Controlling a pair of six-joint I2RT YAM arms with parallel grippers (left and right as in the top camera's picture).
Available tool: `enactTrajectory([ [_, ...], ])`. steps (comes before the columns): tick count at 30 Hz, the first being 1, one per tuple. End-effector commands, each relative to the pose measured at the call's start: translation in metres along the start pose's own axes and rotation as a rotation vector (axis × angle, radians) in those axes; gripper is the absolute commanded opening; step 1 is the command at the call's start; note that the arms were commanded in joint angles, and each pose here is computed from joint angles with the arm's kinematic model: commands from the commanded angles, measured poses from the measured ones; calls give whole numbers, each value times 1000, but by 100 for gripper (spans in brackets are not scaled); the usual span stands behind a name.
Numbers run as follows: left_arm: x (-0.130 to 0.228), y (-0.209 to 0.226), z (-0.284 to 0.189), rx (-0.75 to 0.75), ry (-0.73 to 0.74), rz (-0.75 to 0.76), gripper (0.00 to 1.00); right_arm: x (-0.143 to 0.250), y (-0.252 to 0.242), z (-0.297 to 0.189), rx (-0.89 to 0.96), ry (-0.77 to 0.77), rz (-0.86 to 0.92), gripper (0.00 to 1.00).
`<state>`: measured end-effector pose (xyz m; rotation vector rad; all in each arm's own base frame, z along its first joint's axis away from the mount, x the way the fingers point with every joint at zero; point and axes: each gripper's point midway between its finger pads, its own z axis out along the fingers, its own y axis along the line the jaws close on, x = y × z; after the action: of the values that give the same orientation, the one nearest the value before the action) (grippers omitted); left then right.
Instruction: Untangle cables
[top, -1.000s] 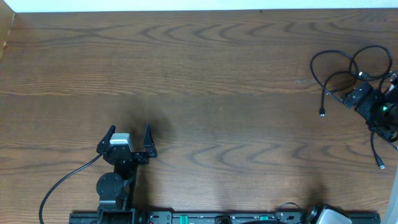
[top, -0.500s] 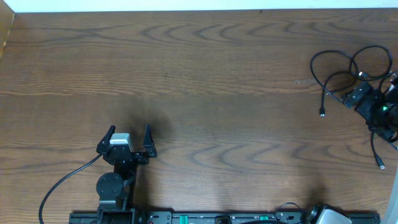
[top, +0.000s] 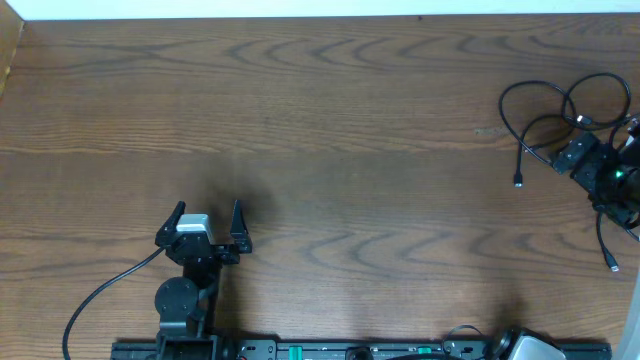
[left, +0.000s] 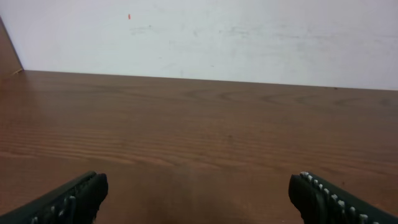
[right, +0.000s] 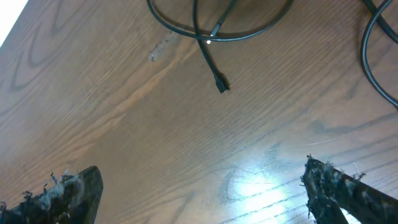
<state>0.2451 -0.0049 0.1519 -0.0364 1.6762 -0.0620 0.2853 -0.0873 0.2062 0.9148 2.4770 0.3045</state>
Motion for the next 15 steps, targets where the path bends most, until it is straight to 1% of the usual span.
enactTrajectory([
  [1,15,7,0,-35,49,3,97,-1,4,-3,-12,-8,-10,99],
  [15,15,7,0,-35,49,3,97,-1,4,-2,-10,-3,-8,99],
])
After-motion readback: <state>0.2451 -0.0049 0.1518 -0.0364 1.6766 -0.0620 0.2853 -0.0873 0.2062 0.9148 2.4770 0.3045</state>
